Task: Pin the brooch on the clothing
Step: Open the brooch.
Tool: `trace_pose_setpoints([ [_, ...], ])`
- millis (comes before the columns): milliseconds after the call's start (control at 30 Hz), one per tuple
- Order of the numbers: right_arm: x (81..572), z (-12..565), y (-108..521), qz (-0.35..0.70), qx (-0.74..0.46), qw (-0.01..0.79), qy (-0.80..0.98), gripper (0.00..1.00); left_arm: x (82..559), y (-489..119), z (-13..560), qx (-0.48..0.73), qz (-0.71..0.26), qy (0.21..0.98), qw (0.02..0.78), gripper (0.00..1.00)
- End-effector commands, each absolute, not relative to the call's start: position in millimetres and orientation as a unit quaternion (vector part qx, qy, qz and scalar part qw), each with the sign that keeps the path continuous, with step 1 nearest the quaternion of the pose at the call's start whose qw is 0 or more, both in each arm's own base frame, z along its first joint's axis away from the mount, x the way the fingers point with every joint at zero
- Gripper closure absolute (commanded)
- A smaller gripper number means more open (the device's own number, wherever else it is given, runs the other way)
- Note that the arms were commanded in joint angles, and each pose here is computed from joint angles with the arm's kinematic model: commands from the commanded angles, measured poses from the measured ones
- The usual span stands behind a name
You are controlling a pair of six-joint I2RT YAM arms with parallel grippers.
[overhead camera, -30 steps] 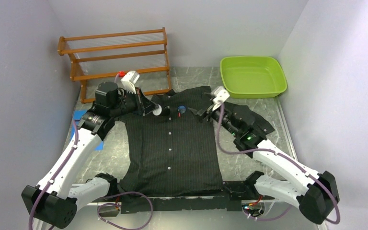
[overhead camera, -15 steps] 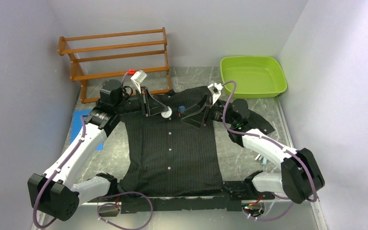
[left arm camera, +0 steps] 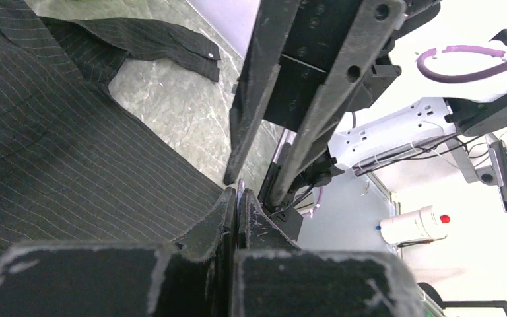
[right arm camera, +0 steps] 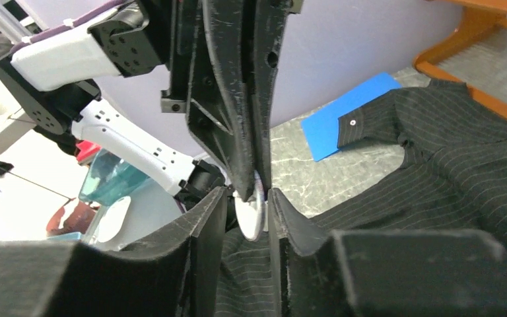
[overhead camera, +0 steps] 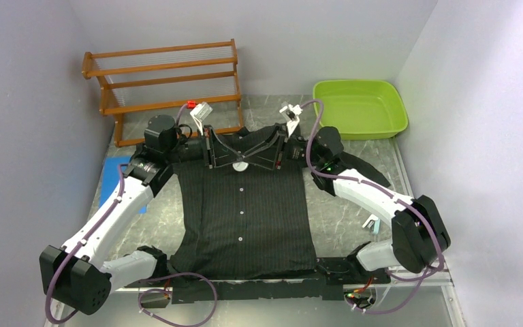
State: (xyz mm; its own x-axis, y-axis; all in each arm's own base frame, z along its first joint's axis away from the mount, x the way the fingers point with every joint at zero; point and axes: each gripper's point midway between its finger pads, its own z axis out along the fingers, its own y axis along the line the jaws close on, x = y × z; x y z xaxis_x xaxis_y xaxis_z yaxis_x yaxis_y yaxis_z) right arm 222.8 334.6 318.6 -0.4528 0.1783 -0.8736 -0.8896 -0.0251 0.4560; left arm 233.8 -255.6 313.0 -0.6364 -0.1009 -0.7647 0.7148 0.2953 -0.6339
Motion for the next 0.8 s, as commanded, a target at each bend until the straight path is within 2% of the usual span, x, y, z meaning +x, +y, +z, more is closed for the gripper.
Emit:
trace_pose_setpoints([
  [0,221.7,325.8,344.8,0.648,-0.338,0.404,0.55,0.69,230.3,-255.0,323.5,0.224,-0.555,0.702,0.387,0.97],
  [233,214.1,323.1,349.0,0.648,-0.357,0.398,0.543,0.64,232.6,-254.9,323.9,0.221,-0.552,0.703,0.39,0.97],
  [267,213.2,323.3,348.7,0.648,-0.359,0.398,0.541,0.68,232.9,-255.0,323.5,0.221,-0.551,0.704,0.391,0.97],
  [333,212.7,322.0,348.7,0.647,-0.362,0.396,0.542,0.86,234.3,-254.8,323.1,0.22,-0.55,0.704,0.392,0.97],
  [400,213.5,321.0,349.2,0.645,-0.363,0.395,0.544,1.0,234.8,-255.2,322.7,0.22,-0.55,0.704,0.391,0.97],
  [467,214.5,320.0,349.4,0.644,-0.362,0.395,0.547,1.0,235.6,-255.5,321.2,0.219,-0.549,0.706,0.389,0.97],
  [533,215.0,318.7,349.5,0.642,-0.361,0.397,0.548,1.0,236.7,-254.7,320.2,0.215,-0.546,0.711,0.388,0.89],
  [633,215.2,318.1,347.5,0.639,-0.359,0.401,0.55,1.0,244.8,-248.3,318.5,0.187,-0.522,0.729,0.401,0.51],
  [667,215.4,317.9,346.7,0.637,-0.357,0.404,0.551,1.0,249.1,-243.9,316.5,0.17,-0.507,0.74,0.407,0.42],
  [700,216.0,318.3,345.3,0.634,-0.356,0.408,0.552,1.0,252.1,-239.4,315.2,0.156,-0.496,0.748,0.412,0.37],
  [767,216.0,318.1,342.7,0.63,-0.355,0.414,0.553,1.0,254.5,-232.2,316.3,0.139,-0.491,0.751,0.42,0.34],
])
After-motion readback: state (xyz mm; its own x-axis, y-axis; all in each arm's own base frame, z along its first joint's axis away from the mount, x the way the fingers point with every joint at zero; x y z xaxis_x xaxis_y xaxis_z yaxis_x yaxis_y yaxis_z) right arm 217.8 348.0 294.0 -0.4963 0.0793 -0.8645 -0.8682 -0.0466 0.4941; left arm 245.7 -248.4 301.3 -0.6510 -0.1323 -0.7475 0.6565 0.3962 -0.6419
